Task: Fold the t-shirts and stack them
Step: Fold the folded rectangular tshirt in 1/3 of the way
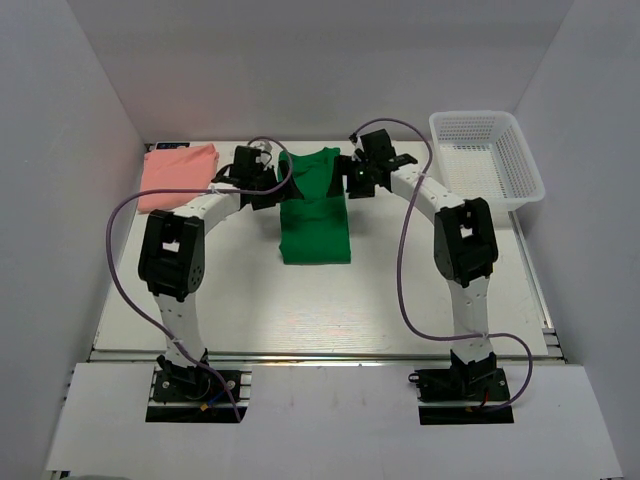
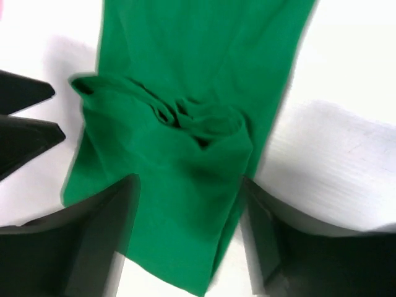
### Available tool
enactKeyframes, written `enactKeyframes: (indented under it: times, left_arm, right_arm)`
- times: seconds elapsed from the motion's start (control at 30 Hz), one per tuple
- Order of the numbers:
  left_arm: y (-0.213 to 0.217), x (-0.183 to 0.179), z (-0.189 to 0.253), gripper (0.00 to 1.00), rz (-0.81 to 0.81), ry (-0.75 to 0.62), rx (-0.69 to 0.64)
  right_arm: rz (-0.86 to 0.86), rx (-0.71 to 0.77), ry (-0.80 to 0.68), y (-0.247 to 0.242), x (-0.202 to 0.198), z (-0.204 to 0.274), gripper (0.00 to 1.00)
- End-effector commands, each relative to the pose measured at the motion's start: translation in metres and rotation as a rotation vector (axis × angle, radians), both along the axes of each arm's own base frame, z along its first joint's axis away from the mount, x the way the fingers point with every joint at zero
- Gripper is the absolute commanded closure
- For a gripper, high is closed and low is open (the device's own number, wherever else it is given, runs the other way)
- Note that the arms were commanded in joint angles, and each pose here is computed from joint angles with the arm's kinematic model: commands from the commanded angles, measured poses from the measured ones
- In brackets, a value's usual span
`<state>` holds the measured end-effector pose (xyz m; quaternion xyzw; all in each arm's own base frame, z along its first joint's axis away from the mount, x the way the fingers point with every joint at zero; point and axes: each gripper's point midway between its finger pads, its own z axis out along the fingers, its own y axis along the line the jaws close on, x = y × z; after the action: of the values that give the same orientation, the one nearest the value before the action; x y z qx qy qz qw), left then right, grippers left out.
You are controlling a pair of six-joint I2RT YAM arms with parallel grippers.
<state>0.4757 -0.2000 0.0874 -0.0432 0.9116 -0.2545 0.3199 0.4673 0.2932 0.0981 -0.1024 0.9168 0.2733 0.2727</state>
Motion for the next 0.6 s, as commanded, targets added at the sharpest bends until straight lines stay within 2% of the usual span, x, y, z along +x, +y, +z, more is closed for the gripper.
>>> enactKeyframes:
  times: [0.0,0.1,0.13,0.2,0.23,0.27,0.33,0.37,0.4,0.57]
  left_arm:
    - [0.003,0.017,0.038,0.0,-0.029,-0.094,-0.038]
    - [-0.002,0.01,0.05,0.0,-0.069,-0.103,-0.056]
    - [-0.002,0.005,0.05,0.0,-0.087,-0.103,-0.057]
    - [-0.011,-0.014,0.053,0.0,-0.148,-0.112,-0.091]
    - [-0.013,-0.019,0.054,0.0,-0.172,-0.122,-0.098]
    - [-0.022,-0.037,0.045,0.0,-0.226,-0.1,-0.118]
    - [-0.034,-0.049,0.056,0.0,-0.291,-0.144,-0.17]
    - [-0.047,-0.067,0.054,0.0,-0.369,-0.14,-0.227]
    - [-0.052,-0.078,0.047,0.0,-0.397,-0.113,-0.243]
    - [-0.061,-0.103,0.029,0.0,-0.458,-0.104,-0.238]
  right_arm:
    - [0.039,0.06,-0.124,0.002,0.019,0.047,0.1]
    - [0.092,0.065,-0.157,0.003,0.006,0.061,0.1]
    - [0.138,0.077,-0.131,0.004,-0.008,0.05,0.1]
    - [0.205,0.153,-0.175,0.014,-0.021,0.072,0.1]
    - [0.228,0.158,-0.14,0.01,-0.038,0.059,0.1]
    - [0.26,0.189,-0.148,0.013,-0.047,0.068,0.1]
    - [0.247,0.192,-0.126,0.007,-0.062,0.055,0.1]
    - [0.242,0.231,-0.16,0.01,-0.062,0.068,0.1]
    - [0.25,0.231,-0.13,0.006,-0.075,0.06,0.1]
    - [0.324,0.432,-0.045,0.021,-0.115,0.054,0.1]
